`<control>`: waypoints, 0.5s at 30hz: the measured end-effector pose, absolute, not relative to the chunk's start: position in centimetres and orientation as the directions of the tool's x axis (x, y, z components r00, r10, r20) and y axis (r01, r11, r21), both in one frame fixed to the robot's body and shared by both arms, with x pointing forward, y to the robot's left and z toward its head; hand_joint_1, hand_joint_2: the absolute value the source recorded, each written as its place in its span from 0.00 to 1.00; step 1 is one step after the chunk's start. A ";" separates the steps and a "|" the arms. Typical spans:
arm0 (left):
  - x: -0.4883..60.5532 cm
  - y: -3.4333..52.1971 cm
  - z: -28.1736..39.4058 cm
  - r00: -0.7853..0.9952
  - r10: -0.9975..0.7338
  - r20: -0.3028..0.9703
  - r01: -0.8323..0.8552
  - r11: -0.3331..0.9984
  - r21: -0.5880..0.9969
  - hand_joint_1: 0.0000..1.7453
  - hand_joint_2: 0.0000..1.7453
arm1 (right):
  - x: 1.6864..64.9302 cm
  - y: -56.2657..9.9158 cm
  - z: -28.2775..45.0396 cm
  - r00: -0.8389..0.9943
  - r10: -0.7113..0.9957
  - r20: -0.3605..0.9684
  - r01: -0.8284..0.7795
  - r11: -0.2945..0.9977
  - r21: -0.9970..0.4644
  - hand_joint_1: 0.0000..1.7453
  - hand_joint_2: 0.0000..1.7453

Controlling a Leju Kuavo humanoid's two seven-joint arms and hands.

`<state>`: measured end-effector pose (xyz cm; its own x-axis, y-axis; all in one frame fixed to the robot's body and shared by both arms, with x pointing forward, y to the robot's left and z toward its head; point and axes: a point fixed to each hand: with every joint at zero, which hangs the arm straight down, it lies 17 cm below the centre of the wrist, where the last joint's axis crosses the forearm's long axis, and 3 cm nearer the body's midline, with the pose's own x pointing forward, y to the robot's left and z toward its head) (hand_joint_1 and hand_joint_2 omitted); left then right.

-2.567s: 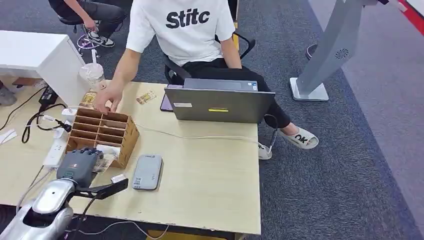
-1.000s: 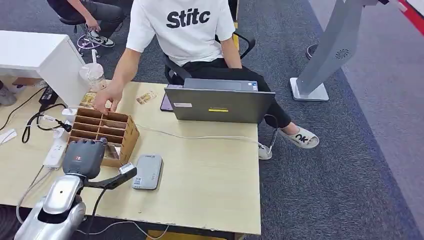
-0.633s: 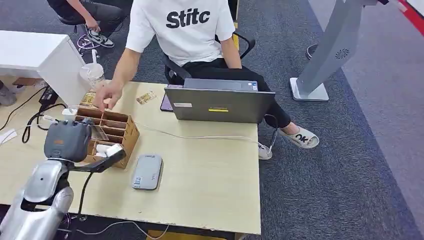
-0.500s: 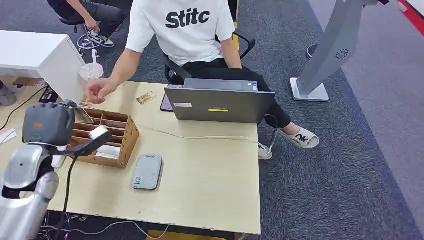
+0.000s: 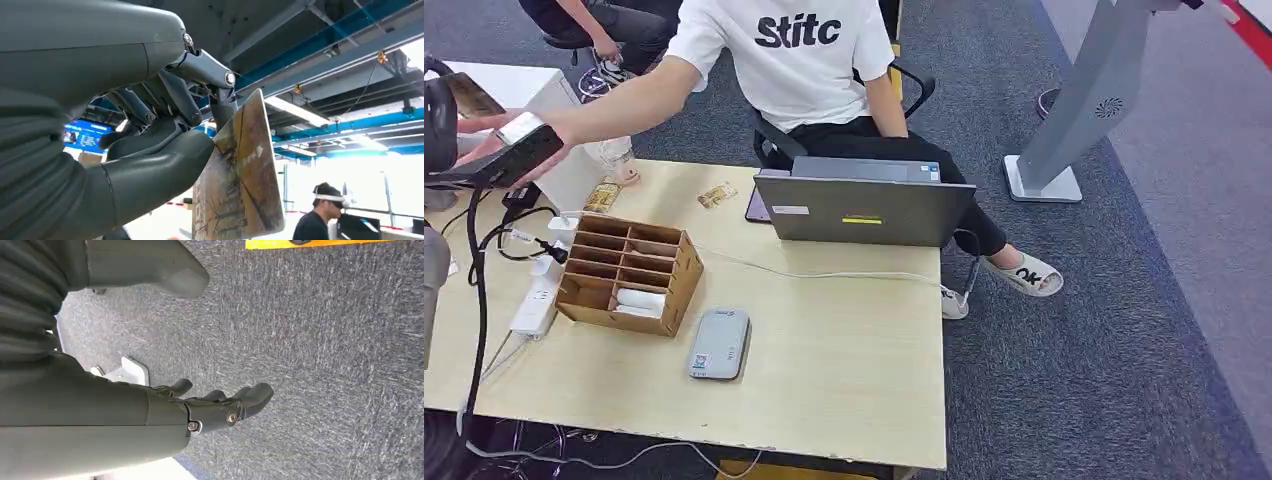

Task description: Pass the card to the sensor for recognition and then transmit it.

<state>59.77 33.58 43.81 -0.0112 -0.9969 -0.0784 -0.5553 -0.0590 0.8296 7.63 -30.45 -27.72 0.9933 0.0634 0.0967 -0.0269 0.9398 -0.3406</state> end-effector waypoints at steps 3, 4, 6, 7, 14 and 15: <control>59.8 31.9 45.3 -0.049 -0.998 -0.035 -0.573 -0.001 0.820 1.00 1.00 | 7.8 -30.4 -27.7 0.992 0.067 0.103 -0.028 0.940 -0.341 0.00 1.00; 59.9 31.4 45.8 -0.063 -0.998 -0.019 -0.578 0.021 0.815 1.00 1.00 | 7.9 -30.5 -27.7 0.992 0.068 0.106 -0.028 0.940 -0.341 0.00 1.00; 59.9 30.2 46.7 -0.093 -0.996 0.017 -0.584 0.068 0.809 1.00 1.00 | 8.2 -30.4 -27.6 0.991 0.073 0.115 -0.030 0.939 -0.341 0.00 1.00; 59.9 29.6 47.0 -0.107 -0.994 0.030 -0.585 0.087 0.806 1.00 1.00 | 8.3 -30.4 -27.6 0.990 0.074 0.117 -0.030 0.940 -0.341 0.00 1.00; 59.8 27.9 49.0 -0.157 -0.983 0.100 -0.592 0.174 0.787 1.00 1.00 | 8.3 -30.4 -27.6 0.990 0.080 0.117 -0.035 0.940 -0.340 0.00 1.00; 59.8 27.8 49.1 -0.163 -0.981 0.108 -0.591 0.185 0.785 1.00 1.00 | 8.3 -30.4 -27.6 0.990 0.080 0.117 -0.036 0.940 -0.339 0.00 1.00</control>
<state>59.77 27.81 49.06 -0.1629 -0.9807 0.1081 -0.5911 0.1847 0.7851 8.31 -30.39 -27.64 0.9899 0.0805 0.1169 -0.0364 0.9401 -0.3391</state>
